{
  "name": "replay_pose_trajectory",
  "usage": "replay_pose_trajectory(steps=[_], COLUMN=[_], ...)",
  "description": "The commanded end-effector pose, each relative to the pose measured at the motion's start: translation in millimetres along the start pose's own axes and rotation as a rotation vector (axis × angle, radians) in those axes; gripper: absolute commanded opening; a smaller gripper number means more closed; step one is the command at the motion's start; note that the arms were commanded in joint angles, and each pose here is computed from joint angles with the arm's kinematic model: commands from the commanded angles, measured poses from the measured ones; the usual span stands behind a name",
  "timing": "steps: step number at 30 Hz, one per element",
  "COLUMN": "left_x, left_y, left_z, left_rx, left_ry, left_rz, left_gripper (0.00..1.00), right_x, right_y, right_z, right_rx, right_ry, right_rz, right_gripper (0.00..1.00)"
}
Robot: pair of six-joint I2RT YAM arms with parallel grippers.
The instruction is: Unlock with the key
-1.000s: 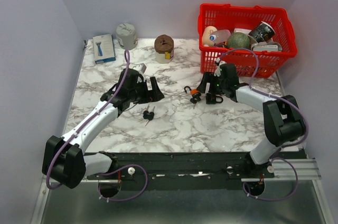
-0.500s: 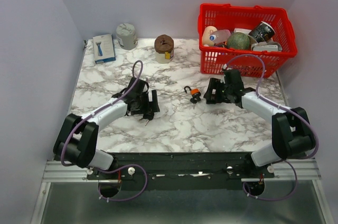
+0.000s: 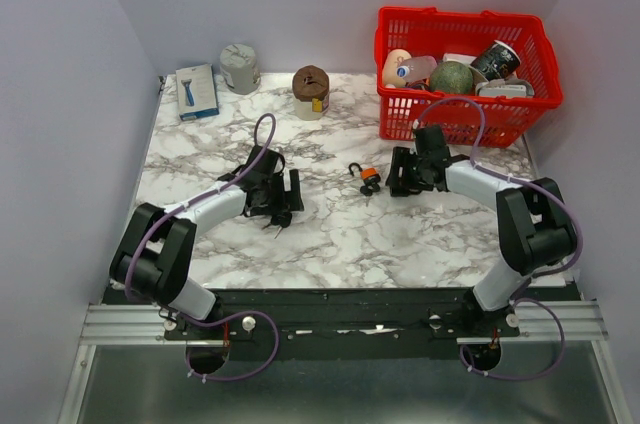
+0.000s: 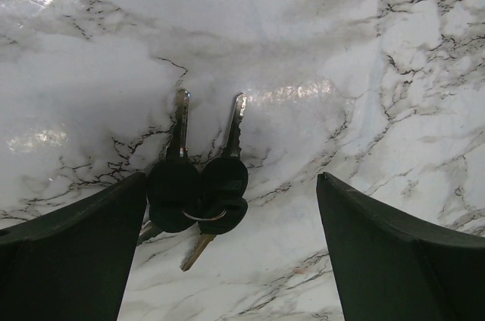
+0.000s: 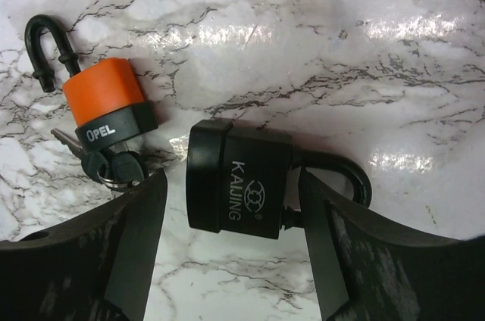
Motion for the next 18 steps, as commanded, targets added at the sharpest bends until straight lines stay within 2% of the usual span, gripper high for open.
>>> replay_pose_trajectory(steps=[1, 5, 7, 11, 15, 16, 18], left_x=[7, 6, 7, 10, 19, 19, 25], left_y=[-3, -4, -6, -14, -27, -28, -35], left_z=[-4, -3, 0, 10, 26, 30, 42], left_rx=[-0.008, -0.019, -0.028, -0.061, -0.117, -0.117, -0.137], left_ry=[-0.021, -0.021, -0.027, -0.032, -0.060, -0.057, -0.086], left_rz=[0.001, 0.008, 0.009, 0.022, 0.029, 0.028, 0.023], left_gripper=[0.99, 0.99, 0.99, 0.99, 0.99, 0.99, 0.99], right_x=[10, 4, 1, -1, 3, 6, 15], right_y=[-2, -8, -10, -11, -1, 8, 15], right_z=[-5, -10, -10, -3, 6, 9, 27], right_rx=[-0.040, -0.114, -0.131, -0.139, -0.035, 0.052, 0.118], right_ry=[0.014, 0.066, 0.076, 0.055, 0.025, 0.010, -0.054], right_rz=[0.042, 0.048, 0.040, 0.048, 0.091, 0.110, 0.156], right_gripper=[0.76, 0.70, 0.58, 0.50, 0.36, 0.33, 0.29])
Point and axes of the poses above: each gripper's point midway between its finger pads, its own z axis back along the fingers, its own y axis along the line the jaws close on, x = y × z, the point moved 7 cm from there along z, back along the fingers, and after that the axes turned 12 degrees about z, right-handed, at the moved point
